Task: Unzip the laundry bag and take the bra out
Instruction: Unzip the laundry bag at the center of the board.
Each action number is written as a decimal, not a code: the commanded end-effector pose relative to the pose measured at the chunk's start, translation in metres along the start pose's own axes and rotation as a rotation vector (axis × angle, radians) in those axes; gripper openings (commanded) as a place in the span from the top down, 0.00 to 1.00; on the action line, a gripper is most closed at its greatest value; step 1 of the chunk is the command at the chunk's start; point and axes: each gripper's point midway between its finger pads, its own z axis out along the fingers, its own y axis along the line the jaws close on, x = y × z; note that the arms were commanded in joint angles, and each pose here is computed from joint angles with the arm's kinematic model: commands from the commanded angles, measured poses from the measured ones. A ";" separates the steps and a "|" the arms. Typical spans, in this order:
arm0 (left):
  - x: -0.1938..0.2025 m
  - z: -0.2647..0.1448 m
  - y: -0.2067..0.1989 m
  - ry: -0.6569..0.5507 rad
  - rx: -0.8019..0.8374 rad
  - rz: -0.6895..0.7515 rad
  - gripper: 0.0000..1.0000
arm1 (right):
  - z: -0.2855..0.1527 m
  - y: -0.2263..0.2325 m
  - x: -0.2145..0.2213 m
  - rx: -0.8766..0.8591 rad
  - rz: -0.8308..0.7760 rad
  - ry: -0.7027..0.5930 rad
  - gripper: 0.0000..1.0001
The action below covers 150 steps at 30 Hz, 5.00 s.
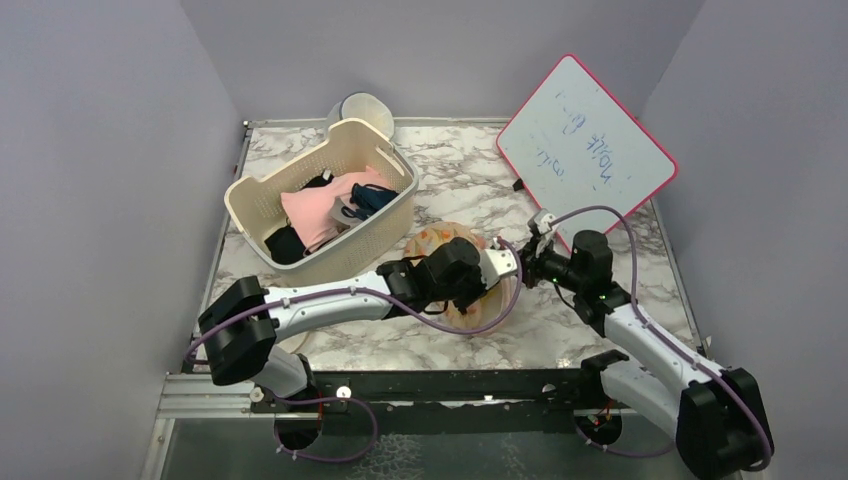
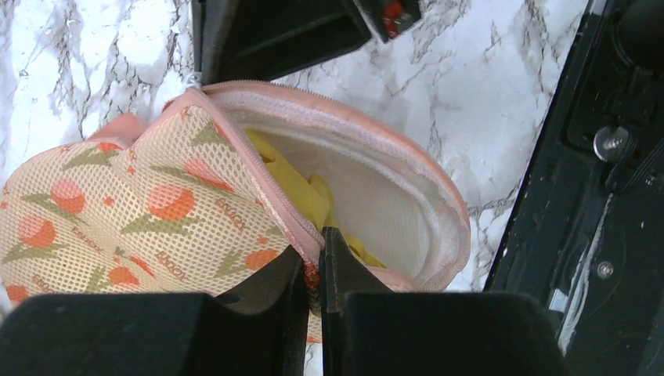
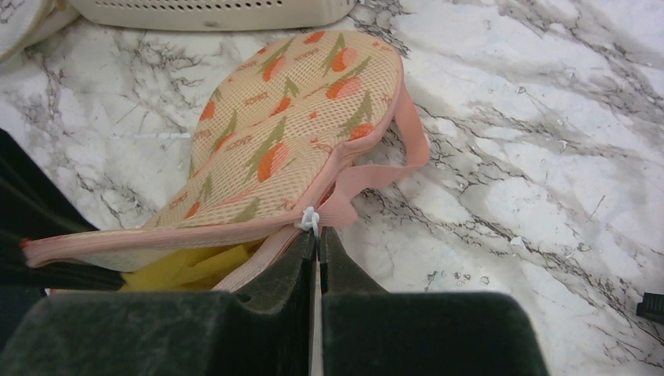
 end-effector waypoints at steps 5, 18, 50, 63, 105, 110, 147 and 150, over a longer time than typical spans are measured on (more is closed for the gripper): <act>0.011 -0.012 -0.020 0.001 0.077 0.009 1.00 | 0.016 -0.019 -0.025 0.036 -0.060 -0.088 0.99; 0.022 0.003 -0.003 0.001 -0.047 -0.091 0.72 | -0.012 0.020 -0.029 -0.064 -0.024 -0.164 0.99; -0.061 0.003 0.034 -0.080 -0.239 -0.169 0.73 | -0.018 0.023 -0.040 -0.065 -0.061 -0.185 0.99; -0.044 -0.017 0.018 -0.067 -0.132 -0.031 1.00 | -0.016 0.007 -0.037 0.017 -0.017 -0.127 0.99; -0.040 -0.054 0.012 -0.212 -0.120 -0.161 0.31 | 0.003 0.004 -0.036 -0.048 -0.048 -0.120 0.99; -0.056 -0.034 0.038 -0.189 -0.229 -0.262 0.31 | 0.001 0.011 -0.036 -0.075 -0.042 -0.130 0.99; -0.027 -0.034 0.067 -0.057 -0.301 -0.050 1.00 | 0.004 -0.015 -0.038 0.066 0.028 -0.104 0.99; -0.027 -0.046 0.069 -0.075 -0.313 -0.034 1.00 | 0.008 -0.020 -0.039 0.076 0.041 -0.106 0.99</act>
